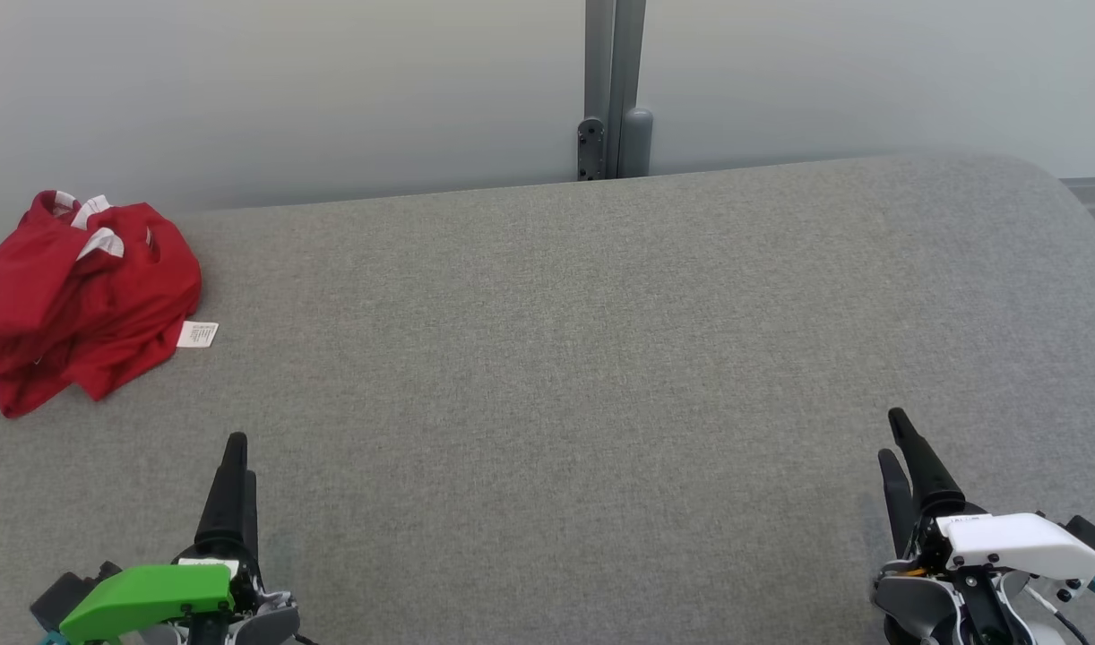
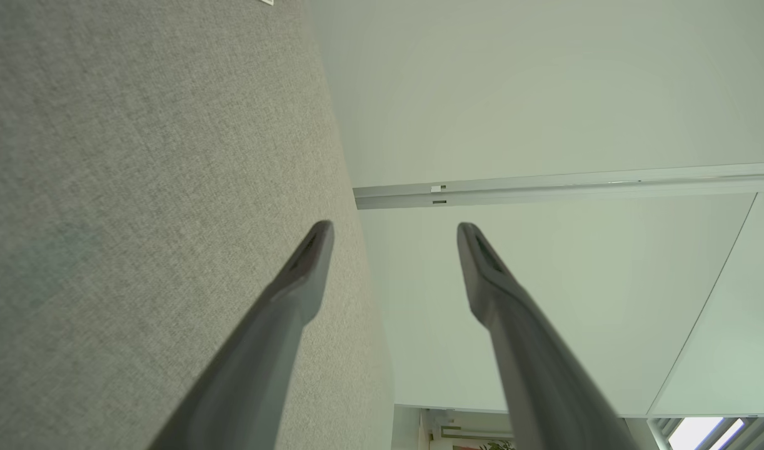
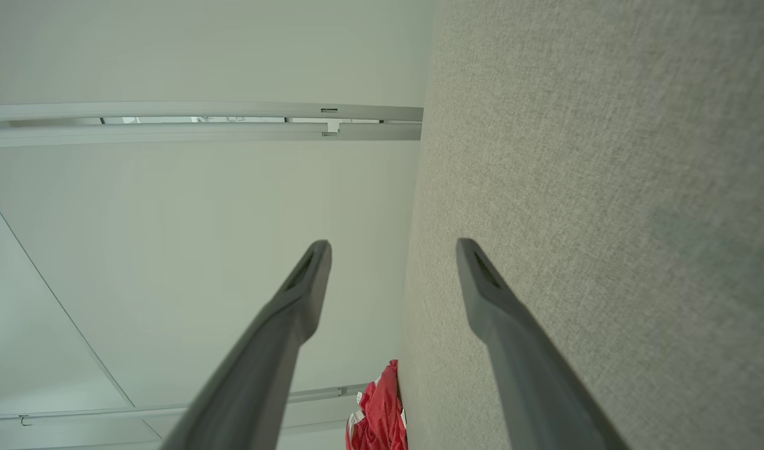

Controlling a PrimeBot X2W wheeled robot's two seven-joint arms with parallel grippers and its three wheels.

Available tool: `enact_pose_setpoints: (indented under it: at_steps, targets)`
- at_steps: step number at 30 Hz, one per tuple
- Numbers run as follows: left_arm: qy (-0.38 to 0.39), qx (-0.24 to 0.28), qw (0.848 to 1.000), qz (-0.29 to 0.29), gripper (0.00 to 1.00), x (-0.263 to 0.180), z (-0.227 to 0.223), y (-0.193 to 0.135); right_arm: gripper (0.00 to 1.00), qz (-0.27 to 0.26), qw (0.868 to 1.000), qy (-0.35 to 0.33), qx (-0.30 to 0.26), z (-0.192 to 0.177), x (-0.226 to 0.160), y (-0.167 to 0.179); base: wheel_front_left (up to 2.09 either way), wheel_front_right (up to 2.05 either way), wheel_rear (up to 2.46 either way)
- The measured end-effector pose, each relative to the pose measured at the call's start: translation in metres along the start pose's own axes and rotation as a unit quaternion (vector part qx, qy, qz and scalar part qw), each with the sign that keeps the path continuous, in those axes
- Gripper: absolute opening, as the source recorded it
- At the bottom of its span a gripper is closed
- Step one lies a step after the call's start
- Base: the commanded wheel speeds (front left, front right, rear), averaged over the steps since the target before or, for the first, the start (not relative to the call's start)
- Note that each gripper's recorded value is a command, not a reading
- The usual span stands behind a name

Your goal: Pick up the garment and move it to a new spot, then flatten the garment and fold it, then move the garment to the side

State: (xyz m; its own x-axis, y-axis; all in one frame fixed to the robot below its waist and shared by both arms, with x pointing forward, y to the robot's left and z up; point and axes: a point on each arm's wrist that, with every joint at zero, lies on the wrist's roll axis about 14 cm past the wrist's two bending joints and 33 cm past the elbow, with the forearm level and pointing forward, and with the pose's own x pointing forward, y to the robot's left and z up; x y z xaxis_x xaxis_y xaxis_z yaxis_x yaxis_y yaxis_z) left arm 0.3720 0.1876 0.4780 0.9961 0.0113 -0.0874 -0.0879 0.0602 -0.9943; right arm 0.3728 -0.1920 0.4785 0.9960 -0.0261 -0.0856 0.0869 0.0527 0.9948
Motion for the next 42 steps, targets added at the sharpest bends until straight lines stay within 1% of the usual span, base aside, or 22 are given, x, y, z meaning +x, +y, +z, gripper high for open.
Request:
enact_pose_setpoints:
  at_steps: [5,11,16,20,23,29,35,42]
  targets:
    - [-0.003,0.043,0.999,-0.006,1.00,0.001,0.000,-0.007,1.00,0.007,0.999,-0.005,-0.031,0.001,0.000,0.005,0.00,0.00,0.00]
    - [-0.008,0.102,0.994,-0.023,1.00,0.003,-0.002,-0.022,1.00,0.026,0.996,-0.011,-0.090,0.001,0.002,0.017,0.00,0.00,0.00]
    - [-0.008,0.154,0.987,-0.033,1.00,0.003,-0.006,-0.031,1.00,0.040,0.989,-0.013,-0.142,0.000,0.001,0.026,0.00,0.00,0.00]
    - [-0.007,0.198,0.980,-0.033,1.00,0.001,-0.010,-0.031,1.00,0.049,0.982,-0.014,-0.182,-0.002,0.000,0.031,0.00,0.00,0.00]
    - [-0.005,0.228,0.973,-0.036,1.00,0.001,-0.014,-0.033,1.00,0.056,0.974,-0.012,-0.218,-0.006,0.000,0.034,0.00,0.00,0.00]
    - [-0.004,0.294,0.955,-0.040,1.00,0.000,-0.020,-0.035,1.00,0.067,0.957,-0.007,-0.281,-0.013,-0.001,0.038,0.00,0.00,0.00]
    - [-0.001,0.357,0.933,-0.037,1.00,-0.003,-0.025,-0.030,1.00,0.076,0.937,-0.002,-0.342,-0.020,-0.002,0.040,0.00,0.00,0.00]
    - [-0.002,0.420,0.907,-0.038,1.00,-0.005,-0.029,-0.027,1.00,0.081,0.914,0.005,-0.398,-0.027,-0.005,0.038,0.00,0.00,0.00]
